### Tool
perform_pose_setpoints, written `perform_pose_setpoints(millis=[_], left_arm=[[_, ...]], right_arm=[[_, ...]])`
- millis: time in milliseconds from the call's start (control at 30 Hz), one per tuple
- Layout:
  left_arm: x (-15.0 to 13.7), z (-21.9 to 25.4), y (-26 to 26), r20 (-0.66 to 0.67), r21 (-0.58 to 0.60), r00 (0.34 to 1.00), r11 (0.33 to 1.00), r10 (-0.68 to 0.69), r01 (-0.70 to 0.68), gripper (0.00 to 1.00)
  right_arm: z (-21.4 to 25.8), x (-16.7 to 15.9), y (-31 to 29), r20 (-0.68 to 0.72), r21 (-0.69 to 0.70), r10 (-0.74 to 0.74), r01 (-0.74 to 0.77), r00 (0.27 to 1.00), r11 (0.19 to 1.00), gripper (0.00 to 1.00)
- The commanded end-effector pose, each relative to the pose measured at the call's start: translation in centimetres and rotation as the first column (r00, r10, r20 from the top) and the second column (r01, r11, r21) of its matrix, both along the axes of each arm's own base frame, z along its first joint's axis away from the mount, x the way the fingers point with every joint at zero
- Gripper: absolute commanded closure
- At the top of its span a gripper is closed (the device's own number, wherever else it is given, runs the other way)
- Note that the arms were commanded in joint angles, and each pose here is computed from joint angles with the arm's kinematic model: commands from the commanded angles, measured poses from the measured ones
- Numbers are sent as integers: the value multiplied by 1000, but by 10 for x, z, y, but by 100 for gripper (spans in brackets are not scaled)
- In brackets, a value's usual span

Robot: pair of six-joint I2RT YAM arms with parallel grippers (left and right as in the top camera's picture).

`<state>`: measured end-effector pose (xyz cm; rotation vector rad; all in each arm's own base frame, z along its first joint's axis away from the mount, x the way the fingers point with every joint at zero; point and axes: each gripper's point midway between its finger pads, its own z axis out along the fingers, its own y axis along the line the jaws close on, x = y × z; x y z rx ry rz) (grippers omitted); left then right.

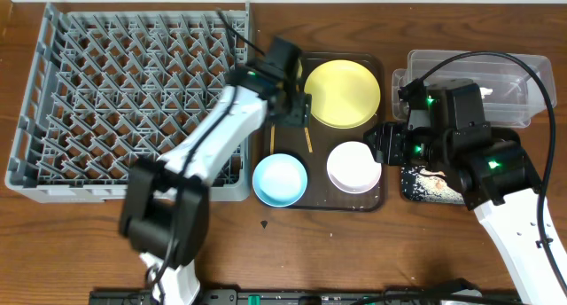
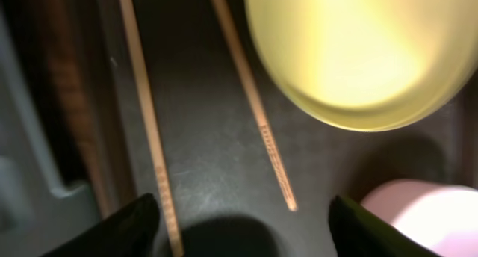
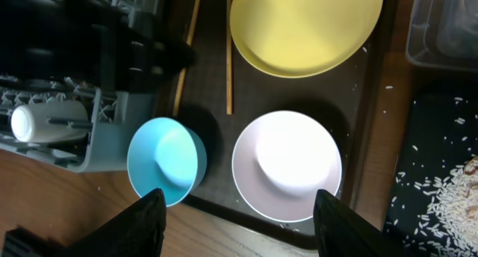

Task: Sort waste into correct bins and load items into the dishwasher
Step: 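Reach the left gripper to the chopsticks and grasp one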

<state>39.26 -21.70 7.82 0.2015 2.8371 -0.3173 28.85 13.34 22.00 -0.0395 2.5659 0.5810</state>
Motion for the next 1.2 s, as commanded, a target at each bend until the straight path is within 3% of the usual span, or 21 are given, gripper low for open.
perform_pose_setpoints(millis=[0,67,267,467,867,1167], left_arm=[[8,-18,6,-3,55,997,996,73,-73,33],[9,-31,3,-21,53,995,994,99,-98,39],[13,-51,-16,-26,25,997,997,78,-77,39],[20,-49,-37,49,10,996,997,79,-80,45],[15,-54,-29,45,66,993,991,111,-114,57],[16,-77,-20,45,109,988,982,150,-154,58]], right_arm=[[1,0,-2,-2,5,-2,2,1000,1000,39],[1,0,-2,-5,5,-2,2,1000,1000,39],[1,0,-2,-5,4,-2,2,1000,1000,40],[0,1,-4,-2,-7,-11,11,1000,1000,43],[-2,-2,-5,-15,-11,-11,11,1000,1000,44],[-2,-1,-7,-12,-18,-16,16,1000,1000,45]])
